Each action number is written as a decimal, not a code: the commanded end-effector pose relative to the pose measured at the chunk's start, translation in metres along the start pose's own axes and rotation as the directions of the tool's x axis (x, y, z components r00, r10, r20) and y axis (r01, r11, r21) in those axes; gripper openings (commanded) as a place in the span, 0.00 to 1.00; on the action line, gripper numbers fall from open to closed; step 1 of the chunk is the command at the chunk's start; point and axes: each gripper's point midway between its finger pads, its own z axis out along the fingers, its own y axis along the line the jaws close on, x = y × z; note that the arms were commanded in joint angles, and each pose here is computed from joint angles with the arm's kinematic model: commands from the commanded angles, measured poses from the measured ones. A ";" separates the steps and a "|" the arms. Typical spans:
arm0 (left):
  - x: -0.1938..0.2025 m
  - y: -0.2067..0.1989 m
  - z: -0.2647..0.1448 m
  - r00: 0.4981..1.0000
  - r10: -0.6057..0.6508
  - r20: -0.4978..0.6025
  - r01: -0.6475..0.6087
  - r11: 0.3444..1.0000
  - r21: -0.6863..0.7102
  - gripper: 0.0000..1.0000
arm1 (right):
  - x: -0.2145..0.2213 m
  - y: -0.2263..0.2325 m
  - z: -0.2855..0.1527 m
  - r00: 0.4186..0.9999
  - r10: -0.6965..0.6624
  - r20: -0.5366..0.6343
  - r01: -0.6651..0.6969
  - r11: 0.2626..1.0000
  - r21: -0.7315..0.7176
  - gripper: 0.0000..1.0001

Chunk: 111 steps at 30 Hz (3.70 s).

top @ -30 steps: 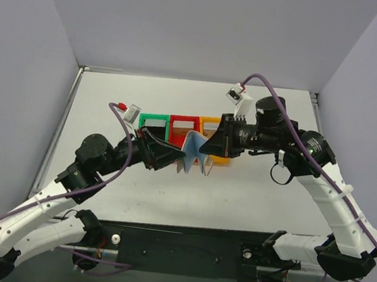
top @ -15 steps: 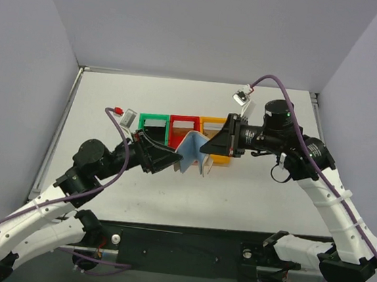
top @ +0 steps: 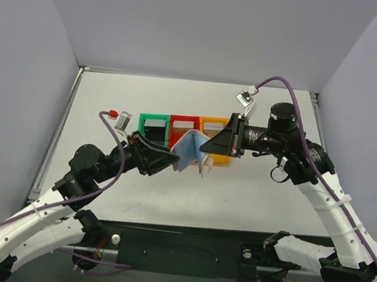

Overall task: Take the credit cards out of the card holder
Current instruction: Remove the credit card from the card holder.

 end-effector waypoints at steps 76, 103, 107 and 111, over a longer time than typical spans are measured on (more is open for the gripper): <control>-0.044 -0.039 -0.022 0.981 0.041 0.189 -0.061 0.993 0.105 0.00 | 0.000 0.033 -0.018 0.996 -0.080 0.037 0.084 0.984 -0.158 0.00; -0.067 -0.071 -0.009 0.966 -0.127 0.226 0.068 0.966 0.249 0.00 | 0.006 0.018 0.008 0.957 -0.288 0.032 0.283 0.952 0.117 0.84; -0.068 -0.074 -0.008 0.966 -0.130 0.222 0.070 0.963 0.260 0.00 | 0.000 0.013 0.011 0.954 -0.297 0.050 0.286 0.947 0.149 0.83; -0.068 -0.076 -0.009 0.968 -0.131 0.216 0.071 0.961 0.266 0.00 | -0.004 0.014 0.013 0.951 -0.302 0.064 0.289 0.945 0.154 0.80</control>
